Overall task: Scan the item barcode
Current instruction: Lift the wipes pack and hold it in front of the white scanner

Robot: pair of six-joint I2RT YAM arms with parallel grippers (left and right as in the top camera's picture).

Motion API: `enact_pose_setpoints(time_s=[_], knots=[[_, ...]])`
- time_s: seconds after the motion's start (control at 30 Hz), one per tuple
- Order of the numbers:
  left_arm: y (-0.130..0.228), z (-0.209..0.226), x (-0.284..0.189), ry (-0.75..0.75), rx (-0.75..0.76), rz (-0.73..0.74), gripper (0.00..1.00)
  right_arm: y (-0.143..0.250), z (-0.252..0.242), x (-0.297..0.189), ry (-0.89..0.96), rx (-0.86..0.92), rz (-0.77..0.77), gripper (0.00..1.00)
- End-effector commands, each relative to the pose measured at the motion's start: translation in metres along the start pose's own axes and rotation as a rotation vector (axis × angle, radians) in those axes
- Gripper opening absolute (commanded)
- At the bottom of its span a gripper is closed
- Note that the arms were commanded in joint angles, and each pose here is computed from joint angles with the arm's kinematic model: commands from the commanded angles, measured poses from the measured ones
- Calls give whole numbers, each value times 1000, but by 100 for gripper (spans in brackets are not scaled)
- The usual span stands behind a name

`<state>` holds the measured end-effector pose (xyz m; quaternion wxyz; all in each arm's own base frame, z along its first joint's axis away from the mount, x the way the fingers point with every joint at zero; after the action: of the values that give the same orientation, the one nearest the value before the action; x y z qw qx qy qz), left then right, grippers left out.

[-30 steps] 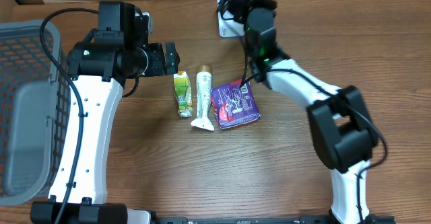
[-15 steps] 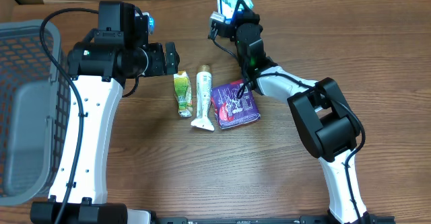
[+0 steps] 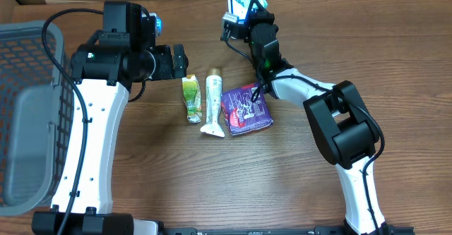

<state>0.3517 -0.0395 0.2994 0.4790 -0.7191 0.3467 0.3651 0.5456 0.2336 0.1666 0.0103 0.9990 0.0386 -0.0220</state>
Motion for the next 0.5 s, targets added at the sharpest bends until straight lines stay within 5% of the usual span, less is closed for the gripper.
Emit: enact_pose_setpoints(time_s=[0.0,0.23,0.47], knots=[[-2,0,2,-6,6,-3,100,4,-18,2,42,19,-3,4],[-2,0,2,-6,6,-3,100,-1,-30,-4,46,101,10,4],[-2,0,2,-6,6,-3,99,6,-103,-33,54,308,55,4]])
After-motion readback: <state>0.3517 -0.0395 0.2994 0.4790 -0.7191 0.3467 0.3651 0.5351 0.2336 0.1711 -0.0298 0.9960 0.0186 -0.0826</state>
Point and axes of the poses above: each gripper's point midway between its finger pads, its own x axis out along the fingers, its own z axis along the line the jaws close on, y = z × x, the point moved 6 cm from there along -x, back along the fingers, and after that the axes turned 11 degrees about -x, right-handed, at the moved point
